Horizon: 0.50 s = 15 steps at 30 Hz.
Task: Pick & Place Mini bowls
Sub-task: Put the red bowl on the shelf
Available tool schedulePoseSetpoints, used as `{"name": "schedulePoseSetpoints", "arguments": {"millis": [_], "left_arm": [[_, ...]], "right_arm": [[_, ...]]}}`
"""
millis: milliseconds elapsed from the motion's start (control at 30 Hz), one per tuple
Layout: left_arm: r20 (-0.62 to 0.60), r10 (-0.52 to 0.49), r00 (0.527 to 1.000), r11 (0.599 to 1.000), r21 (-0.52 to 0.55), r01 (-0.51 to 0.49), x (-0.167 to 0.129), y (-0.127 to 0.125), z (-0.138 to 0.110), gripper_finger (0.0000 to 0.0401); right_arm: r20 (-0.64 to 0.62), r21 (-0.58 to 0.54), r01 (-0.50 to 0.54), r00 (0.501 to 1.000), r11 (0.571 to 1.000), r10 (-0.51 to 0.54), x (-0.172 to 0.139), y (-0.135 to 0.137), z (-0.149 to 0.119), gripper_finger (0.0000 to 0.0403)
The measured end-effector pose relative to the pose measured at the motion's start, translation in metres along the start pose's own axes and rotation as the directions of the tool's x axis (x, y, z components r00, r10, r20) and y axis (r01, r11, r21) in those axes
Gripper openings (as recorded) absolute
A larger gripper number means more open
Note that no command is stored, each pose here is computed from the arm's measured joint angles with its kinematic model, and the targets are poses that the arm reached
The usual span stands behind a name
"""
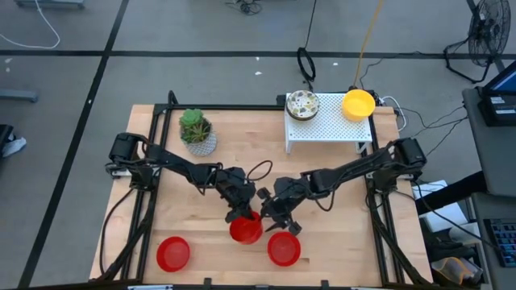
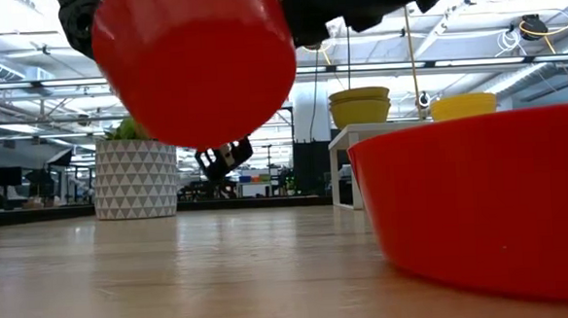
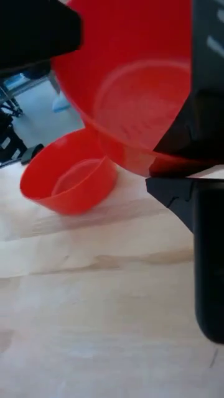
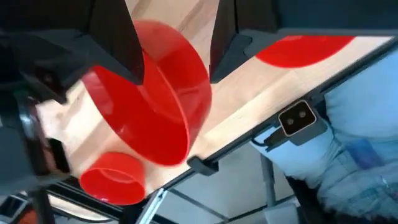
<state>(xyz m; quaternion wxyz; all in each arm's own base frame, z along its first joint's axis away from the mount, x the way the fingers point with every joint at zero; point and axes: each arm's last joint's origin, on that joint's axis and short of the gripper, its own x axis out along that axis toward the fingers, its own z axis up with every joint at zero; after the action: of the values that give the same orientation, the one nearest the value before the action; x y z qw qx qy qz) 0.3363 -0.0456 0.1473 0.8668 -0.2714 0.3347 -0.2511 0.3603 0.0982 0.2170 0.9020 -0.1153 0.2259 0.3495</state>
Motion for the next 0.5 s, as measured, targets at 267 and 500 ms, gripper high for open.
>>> {"name": "schedulePoseSetpoints", "arguments": {"millis": [267, 500], "left_arm": [[-0.004, -0.036, 0.999, 0.998, 0.045, 0.036, -0.0015, 0.0008, 0.0015, 0.001], [-0.027, -0.115, 0.993, 0.99, 0.073, 0.117, -0.0003, -0.0046, 0.0014, 0.0008]], "right_arm": [[0.004, -0.054, 0.004, 1.0, 0.999, -0.004, 0.0075, -0.0015, -0.0045, 0.0123], [0.03, -0.082, 0.016, 0.999, 0.996, -0.014, 0.0078, -0.0025, -0.0021, 0.01]]}}
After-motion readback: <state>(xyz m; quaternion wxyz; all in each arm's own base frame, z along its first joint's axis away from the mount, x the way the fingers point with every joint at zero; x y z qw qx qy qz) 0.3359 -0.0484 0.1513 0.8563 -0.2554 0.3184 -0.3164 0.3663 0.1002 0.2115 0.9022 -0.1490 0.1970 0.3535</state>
